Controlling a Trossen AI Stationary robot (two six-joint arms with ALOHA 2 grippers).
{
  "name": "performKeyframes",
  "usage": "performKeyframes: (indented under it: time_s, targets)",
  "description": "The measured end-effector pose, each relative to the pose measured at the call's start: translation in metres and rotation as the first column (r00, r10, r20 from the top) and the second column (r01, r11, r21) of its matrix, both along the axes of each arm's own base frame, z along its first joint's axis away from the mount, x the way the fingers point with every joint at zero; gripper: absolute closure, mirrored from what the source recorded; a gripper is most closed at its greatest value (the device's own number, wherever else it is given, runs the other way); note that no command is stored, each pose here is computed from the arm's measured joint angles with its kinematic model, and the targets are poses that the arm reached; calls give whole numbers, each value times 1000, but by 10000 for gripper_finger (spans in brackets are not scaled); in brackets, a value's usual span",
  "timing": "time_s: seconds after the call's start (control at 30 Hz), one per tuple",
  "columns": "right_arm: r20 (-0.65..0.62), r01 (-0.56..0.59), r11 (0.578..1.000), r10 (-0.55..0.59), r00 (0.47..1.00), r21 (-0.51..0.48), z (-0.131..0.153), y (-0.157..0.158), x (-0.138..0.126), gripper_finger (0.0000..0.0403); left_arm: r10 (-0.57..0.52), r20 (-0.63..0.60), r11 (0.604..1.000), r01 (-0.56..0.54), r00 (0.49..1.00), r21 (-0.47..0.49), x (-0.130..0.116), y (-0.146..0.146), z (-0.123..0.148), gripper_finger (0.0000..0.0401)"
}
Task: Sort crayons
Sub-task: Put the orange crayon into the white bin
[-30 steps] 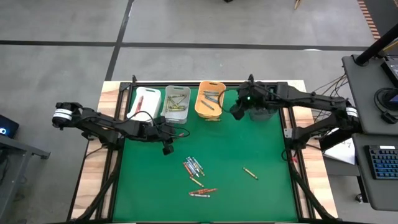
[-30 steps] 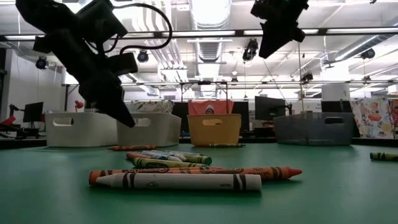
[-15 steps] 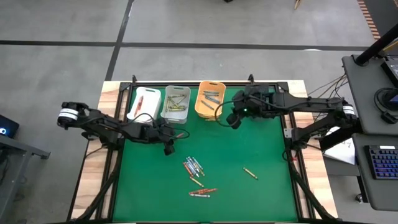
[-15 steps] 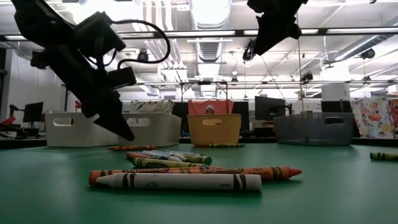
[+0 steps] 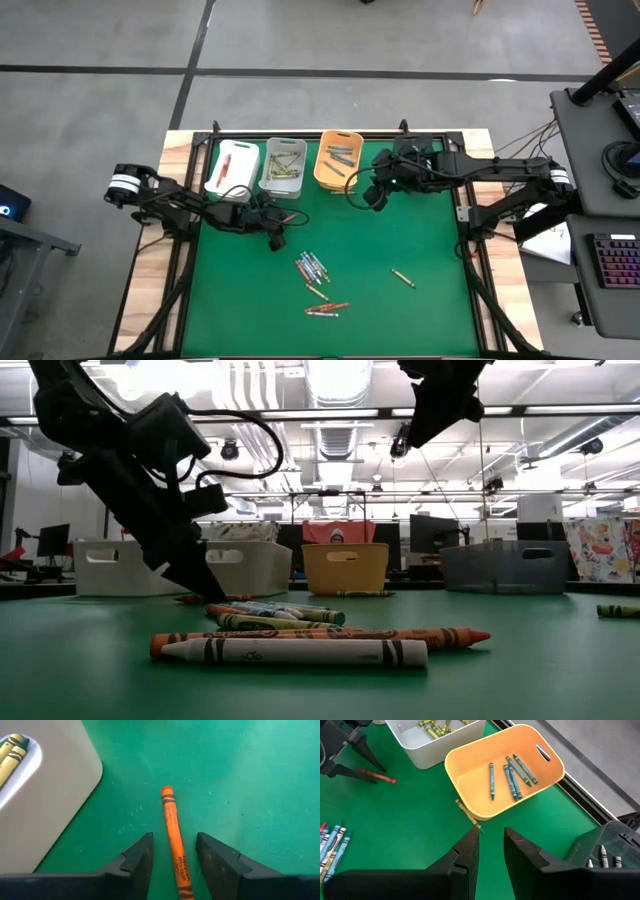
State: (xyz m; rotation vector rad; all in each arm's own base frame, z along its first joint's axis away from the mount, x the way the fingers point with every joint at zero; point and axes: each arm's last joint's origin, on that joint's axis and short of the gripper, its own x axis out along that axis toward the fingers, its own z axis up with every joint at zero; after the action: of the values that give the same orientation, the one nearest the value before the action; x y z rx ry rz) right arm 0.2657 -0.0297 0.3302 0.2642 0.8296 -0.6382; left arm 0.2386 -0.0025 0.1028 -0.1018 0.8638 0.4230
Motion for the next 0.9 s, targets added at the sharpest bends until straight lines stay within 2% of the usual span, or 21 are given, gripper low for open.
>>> performKeyframes:
  time_s: [0.47, 0.7, 0.9]
  targets:
    - [-1, -2, 1000, 2, 1000, -1, 0, 0, 0, 323, -16, 8, 1000, 17, 1000, -14, -2, -1, 5, 391]
    - [-1, -2, 1000, 2, 1000, -1, 0, 0, 0, 323, -48, 22, 998, 49, 999, -32, -5, -6, 12, 396]
    - [-3, -3, 1000, 3, 1000, -1, -1, 0, 0, 323, -66, 86, 997, 69, 994, -30, -8, -9, 28, 399]
